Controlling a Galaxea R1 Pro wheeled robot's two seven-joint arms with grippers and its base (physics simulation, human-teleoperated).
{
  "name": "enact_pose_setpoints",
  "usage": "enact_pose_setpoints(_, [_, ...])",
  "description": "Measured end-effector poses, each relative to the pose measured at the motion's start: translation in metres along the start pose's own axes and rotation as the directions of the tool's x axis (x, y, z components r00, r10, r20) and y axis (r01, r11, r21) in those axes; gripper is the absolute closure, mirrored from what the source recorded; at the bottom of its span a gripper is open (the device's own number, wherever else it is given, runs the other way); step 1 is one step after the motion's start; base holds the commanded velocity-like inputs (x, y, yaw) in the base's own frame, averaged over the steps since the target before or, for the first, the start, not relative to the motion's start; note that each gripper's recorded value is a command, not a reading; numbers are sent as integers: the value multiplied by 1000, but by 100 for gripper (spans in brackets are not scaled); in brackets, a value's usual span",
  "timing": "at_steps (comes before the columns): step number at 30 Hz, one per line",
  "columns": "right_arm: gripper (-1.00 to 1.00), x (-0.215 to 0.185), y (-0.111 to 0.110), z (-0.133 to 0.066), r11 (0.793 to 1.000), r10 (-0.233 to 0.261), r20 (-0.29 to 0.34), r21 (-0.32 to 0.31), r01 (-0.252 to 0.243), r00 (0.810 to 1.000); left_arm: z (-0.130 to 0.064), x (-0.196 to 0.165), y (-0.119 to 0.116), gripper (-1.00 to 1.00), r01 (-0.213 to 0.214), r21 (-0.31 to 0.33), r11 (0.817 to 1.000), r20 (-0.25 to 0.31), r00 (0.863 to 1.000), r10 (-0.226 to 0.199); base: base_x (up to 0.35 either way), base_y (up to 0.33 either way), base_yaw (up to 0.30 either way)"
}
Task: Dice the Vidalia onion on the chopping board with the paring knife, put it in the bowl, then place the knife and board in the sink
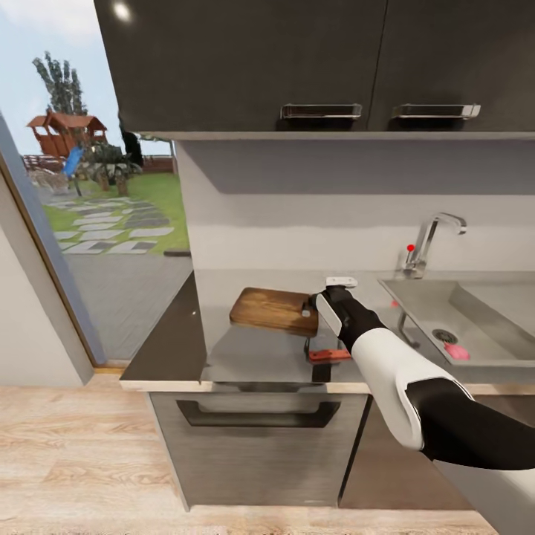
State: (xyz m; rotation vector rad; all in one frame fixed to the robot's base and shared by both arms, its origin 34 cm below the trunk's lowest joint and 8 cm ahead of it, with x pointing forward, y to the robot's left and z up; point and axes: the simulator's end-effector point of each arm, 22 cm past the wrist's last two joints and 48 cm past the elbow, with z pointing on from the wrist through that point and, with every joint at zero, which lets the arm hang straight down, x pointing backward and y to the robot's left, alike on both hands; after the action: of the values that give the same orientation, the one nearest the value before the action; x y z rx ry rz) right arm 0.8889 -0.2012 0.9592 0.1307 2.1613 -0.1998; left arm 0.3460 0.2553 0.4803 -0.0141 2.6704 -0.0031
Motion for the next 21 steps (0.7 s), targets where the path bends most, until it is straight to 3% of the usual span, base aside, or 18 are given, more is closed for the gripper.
enact_pose_setpoints(21, [-100,20,4,18,1000,-9,-37,0,9,999,1,13,1,-100,0,-1,1000,-33,999,0,29,0,0])
